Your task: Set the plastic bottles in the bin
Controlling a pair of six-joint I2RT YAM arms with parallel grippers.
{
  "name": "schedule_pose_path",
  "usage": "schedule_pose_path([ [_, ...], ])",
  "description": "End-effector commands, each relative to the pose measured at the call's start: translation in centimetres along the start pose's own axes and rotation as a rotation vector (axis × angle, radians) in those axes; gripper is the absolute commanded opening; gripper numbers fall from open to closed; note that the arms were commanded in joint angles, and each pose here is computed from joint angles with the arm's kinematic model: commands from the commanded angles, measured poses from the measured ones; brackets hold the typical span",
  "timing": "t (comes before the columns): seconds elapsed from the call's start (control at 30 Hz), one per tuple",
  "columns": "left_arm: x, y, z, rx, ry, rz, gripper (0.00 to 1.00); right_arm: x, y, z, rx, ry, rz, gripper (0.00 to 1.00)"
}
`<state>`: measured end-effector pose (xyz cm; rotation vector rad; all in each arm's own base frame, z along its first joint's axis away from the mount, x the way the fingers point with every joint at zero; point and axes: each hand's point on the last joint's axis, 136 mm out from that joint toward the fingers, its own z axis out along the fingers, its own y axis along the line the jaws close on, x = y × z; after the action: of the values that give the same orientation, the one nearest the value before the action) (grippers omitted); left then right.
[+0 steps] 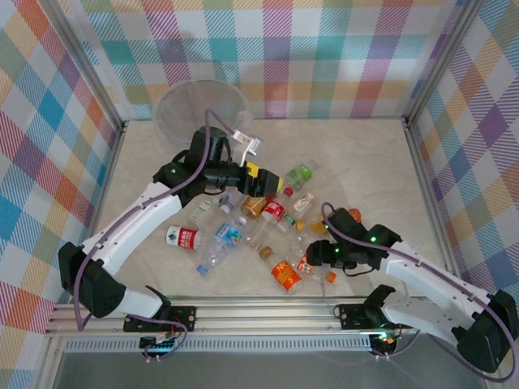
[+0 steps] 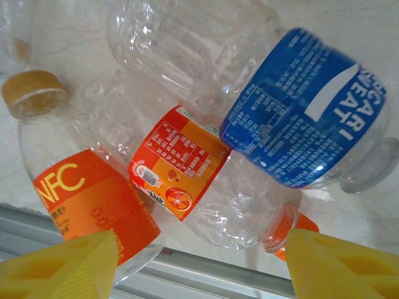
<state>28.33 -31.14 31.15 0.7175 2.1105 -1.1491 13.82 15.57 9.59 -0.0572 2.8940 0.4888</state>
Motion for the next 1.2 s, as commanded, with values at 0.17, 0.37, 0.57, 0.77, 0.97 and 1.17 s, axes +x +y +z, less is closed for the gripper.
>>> schedule_pose_path([
  [0.17,-0.7,-0.3,-0.8,-0.029,-0.027,0.054,1.0,0.0,1.3,0.6,0.044,-0.025,-0.101,0.71],
  [0.37,-0.8,0.6,-0.8,-0.078,-0.043,0.052,1.0,0.8,5.1,0.2,-0.089,-0.045,-0.239,0.67],
  [0.57,-0.9,0.5,-1.4,-0.095,-0.061,0.076,1.0,2.1,6.9,1.0,-0.141,-0.034,-0.32,0.68],
  [0.77,-0.9,0.3,-1.7,-0.094,-0.058,0.105,1.0,3.0,7.3,2.2,-0.1,-0.005,-0.383,0.7],
  [0.97,-0.5,-1.4,-1.6,0.005,-0.035,0.128,1.0,3.8,7.0,3.6,-0.03,0.02,-0.422,0.71],
  [1.17,-0.4,-1.7,-1.3,0.029,-0.023,0.123,1.0,4.0,7.2,4.6,0.017,0.029,-0.441,0.77],
])
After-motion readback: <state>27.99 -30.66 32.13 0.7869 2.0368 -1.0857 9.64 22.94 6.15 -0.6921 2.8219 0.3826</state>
